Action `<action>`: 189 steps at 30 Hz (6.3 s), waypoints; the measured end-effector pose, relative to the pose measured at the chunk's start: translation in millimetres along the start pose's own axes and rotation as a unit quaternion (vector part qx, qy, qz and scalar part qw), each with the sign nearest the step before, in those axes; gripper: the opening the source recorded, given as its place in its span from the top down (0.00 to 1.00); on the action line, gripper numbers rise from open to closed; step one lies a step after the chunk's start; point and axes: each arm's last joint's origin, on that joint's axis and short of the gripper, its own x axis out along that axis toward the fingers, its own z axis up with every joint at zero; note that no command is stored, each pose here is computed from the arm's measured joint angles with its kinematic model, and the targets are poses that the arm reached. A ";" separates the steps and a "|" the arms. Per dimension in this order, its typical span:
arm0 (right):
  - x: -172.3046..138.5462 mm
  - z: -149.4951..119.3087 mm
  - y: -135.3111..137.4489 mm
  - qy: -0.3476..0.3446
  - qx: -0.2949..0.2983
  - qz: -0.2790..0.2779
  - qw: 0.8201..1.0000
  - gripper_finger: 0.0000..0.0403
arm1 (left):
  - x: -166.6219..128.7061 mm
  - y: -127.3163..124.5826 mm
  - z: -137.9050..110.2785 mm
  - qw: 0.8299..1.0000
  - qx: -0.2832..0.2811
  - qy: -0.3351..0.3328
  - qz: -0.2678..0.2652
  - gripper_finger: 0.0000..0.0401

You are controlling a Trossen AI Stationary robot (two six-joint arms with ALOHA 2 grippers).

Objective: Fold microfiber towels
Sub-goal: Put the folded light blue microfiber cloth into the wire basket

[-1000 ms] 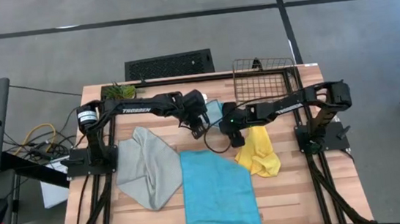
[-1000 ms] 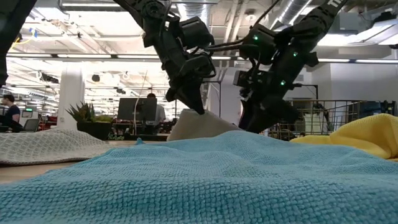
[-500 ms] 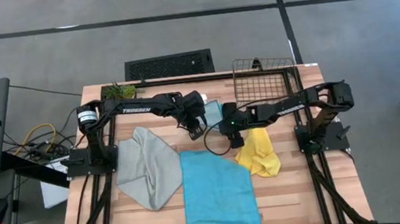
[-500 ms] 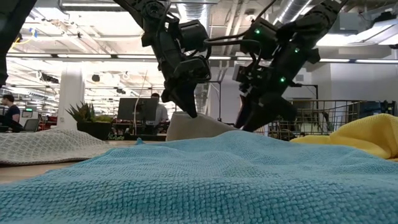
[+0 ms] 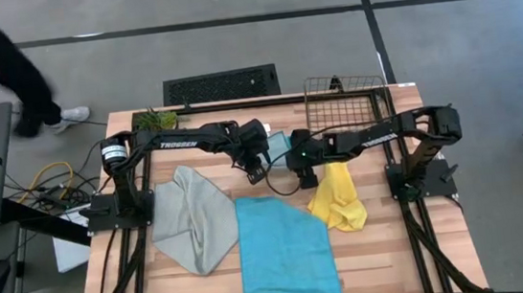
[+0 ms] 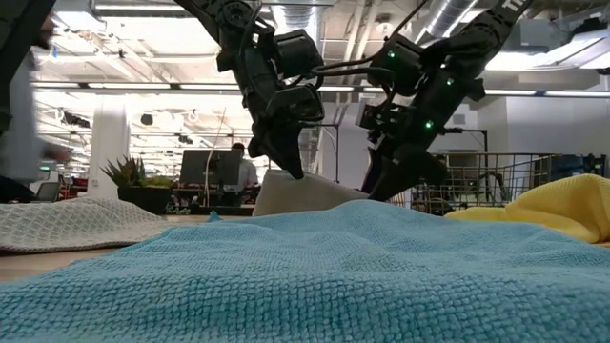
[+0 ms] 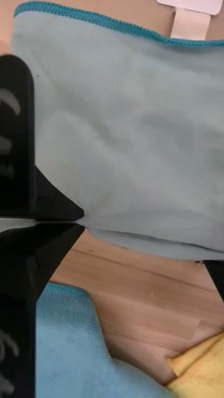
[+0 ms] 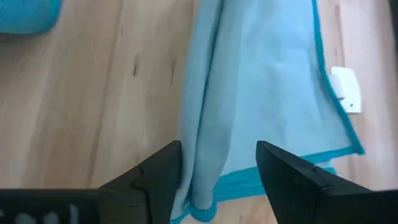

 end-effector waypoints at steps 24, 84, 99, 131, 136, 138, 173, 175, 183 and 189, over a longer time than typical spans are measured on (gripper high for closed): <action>1.1 -6.0 -7.4 -0.007 0.042 0.045 0.998 0.51 | -2.6 -0.8 3.9 1.000 0.002 -0.010 0.004 1.00; -195.1 49.3 -113.8 -0.015 0.160 -0.199 0.967 0.99 | -184.3 -20.8 97.8 0.935 0.108 -0.259 0.214 1.00; -249.5 18.3 -153.2 0.056 0.213 -0.321 0.921 0.99 | -163.0 5.2 166.9 0.900 0.167 -0.327 0.236 1.00; -206.4 -62.7 -171.7 0.206 0.292 -0.338 0.870 0.98 | -21.1 52.1 201.6 0.894 0.175 -0.381 0.155 1.00; -187.6 -75.9 -167.4 0.209 0.302 -0.330 0.870 0.98 | -7.4 59.5 200.0 0.900 0.172 -0.369 0.157 1.00; -180.0 -80.9 -166.2 0.207 0.305 -0.331 0.868 0.98 | -4.1 62.3 199.2 0.902 0.170 -0.364 0.157 1.00; -109.4 -120.9 -155.3 0.258 0.308 -0.180 0.898 0.97 | 45.3 82.2 179.9 0.951 0.136 -0.267 0.084 1.00; -109.4 -121.0 -153.8 0.259 0.308 -0.170 0.899 0.97 | 46.1 81.1 178.9 0.953 0.136 -0.261 0.072 1.00; -109.8 -122.5 -149.4 0.269 0.307 -0.143 0.902 0.97 | 48.5 74.2 176.6 0.957 0.139 -0.250 0.038 1.00; -109.8 -122.9 -145.6 0.268 0.293 -0.105 0.912 0.97 | 48.9 71.7 175.1 0.960 0.140 -0.242 0.025 1.00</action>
